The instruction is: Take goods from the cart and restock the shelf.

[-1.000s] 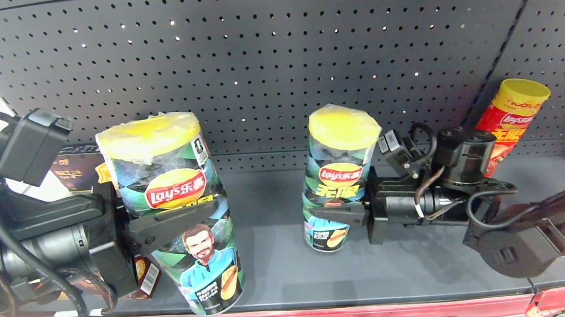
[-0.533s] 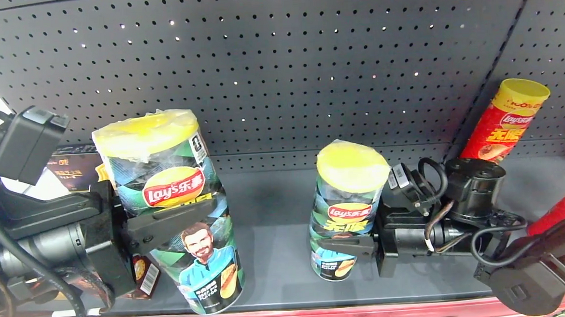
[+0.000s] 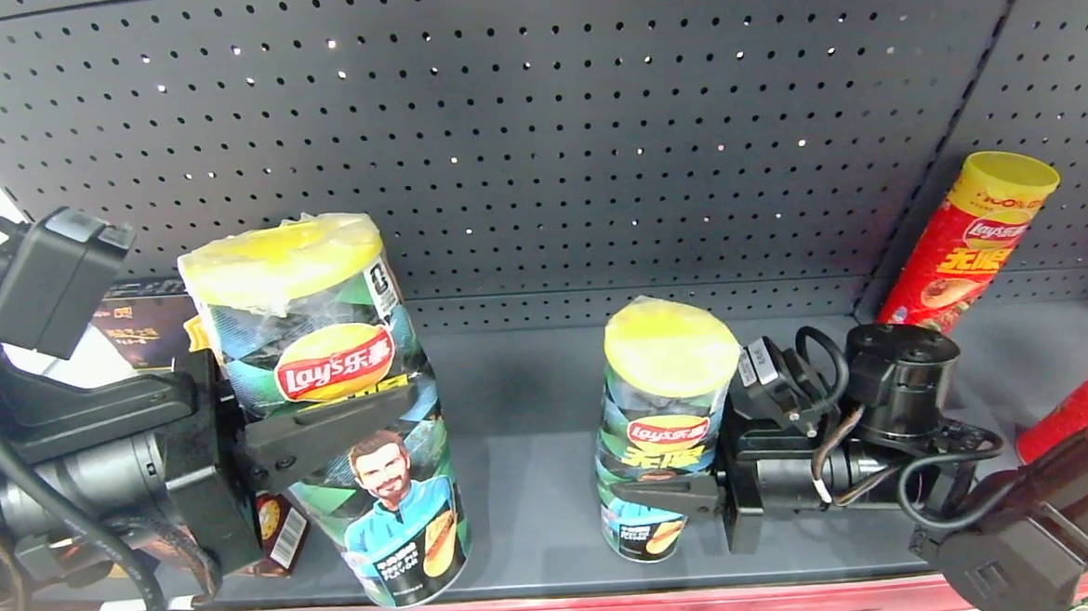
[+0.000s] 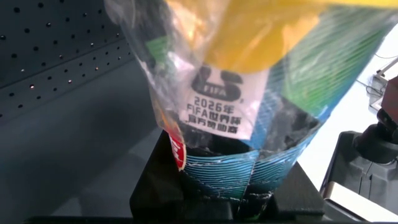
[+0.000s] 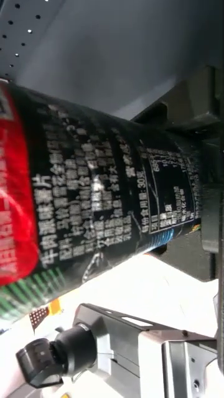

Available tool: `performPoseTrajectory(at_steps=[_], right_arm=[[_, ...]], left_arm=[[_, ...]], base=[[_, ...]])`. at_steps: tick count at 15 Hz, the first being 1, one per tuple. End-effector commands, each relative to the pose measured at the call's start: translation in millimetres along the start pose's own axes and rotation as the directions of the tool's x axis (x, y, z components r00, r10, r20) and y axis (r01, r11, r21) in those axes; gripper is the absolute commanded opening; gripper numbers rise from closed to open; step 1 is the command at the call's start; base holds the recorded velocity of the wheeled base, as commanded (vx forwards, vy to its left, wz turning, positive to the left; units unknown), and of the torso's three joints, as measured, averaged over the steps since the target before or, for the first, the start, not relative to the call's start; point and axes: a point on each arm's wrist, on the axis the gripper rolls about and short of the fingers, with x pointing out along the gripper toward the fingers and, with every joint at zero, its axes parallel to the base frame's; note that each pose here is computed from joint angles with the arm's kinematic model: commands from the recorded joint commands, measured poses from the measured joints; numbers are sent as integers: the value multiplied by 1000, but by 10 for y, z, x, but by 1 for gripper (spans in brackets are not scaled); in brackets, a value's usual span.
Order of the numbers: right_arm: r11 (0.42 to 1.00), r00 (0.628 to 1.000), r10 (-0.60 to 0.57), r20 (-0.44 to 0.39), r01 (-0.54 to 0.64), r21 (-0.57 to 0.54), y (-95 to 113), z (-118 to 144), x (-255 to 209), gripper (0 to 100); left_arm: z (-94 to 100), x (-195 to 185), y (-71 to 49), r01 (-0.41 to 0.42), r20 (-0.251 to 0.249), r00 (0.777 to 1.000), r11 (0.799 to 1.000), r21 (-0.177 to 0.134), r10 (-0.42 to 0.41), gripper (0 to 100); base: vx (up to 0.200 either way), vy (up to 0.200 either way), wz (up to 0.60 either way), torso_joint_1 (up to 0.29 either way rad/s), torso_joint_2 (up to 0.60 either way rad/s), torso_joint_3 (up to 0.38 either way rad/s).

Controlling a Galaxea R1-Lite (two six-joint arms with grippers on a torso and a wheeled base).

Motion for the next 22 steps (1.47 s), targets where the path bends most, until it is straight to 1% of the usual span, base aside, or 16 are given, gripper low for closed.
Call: performPoseTrajectory(at_steps=[1,4,6,9,11,13,16,18,20,21,22], right_arm=[[1000,1000,1,-18,-1,10,41,-60,-23,100],[1000,1000,-11,-18,11,6,44,-46,-65,100],[1000,1000,-15,-19,16,6,109,-10,-134,100],[998,998,-52,-39,53,23,203,-17,-339,100],[998,997,-64,-30,65,11,285,59,-444,100],[997,997,-81,-11,80,-15,506,205,-637,100],[977,980,-195,31,197,-76,715,400,-1019,100],[947,955,-290,64,296,-122,911,517,-1304,100],[898,910,-408,75,415,-146,1107,617,-1552,100],[867,879,-471,71,476,-147,1186,645,-1638,100],[757,768,-638,52,639,-134,1366,672,-1797,100]], left_arm=[[-1,-1,0,0,0,1000,1000,0,0,0],[-1,-1,0,0,0,1000,1000,0,0,0],[-1,-1,0,0,0,1000,1000,0,0,0],[-1,-1,0,0,0,1000,1000,0,0,0],[-1,-1,0,0,0,1000,1000,0,0,0],[-1,-1,0,0,0,1000,1000,0,0,0],[4,-7,-5,0,3,1000,1000,1,0,0],[20,-30,-19,1,11,1000,1000,6,-1,0],[20,-30,-19,-1,11,1000,1000,6,1,0],[22,-33,-21,-1,12,1000,1000,7,1,0],[24,-33,-21,-1,13,1000,1000,8,1,0]], base=[[0,0,0,0,0,0],[0,0,0,0,0,0],[0,0,0,0,0,0],[0,0,0,0,0,0],[0,0,0,0,0,0],[0,0,0,0,0,0],[0,0,0,0,0,0],[0,0,0,0,0,0],[0,0,0,0,0,0],[0,0,0,0,0,0],[0,0,0,0,0,0]])
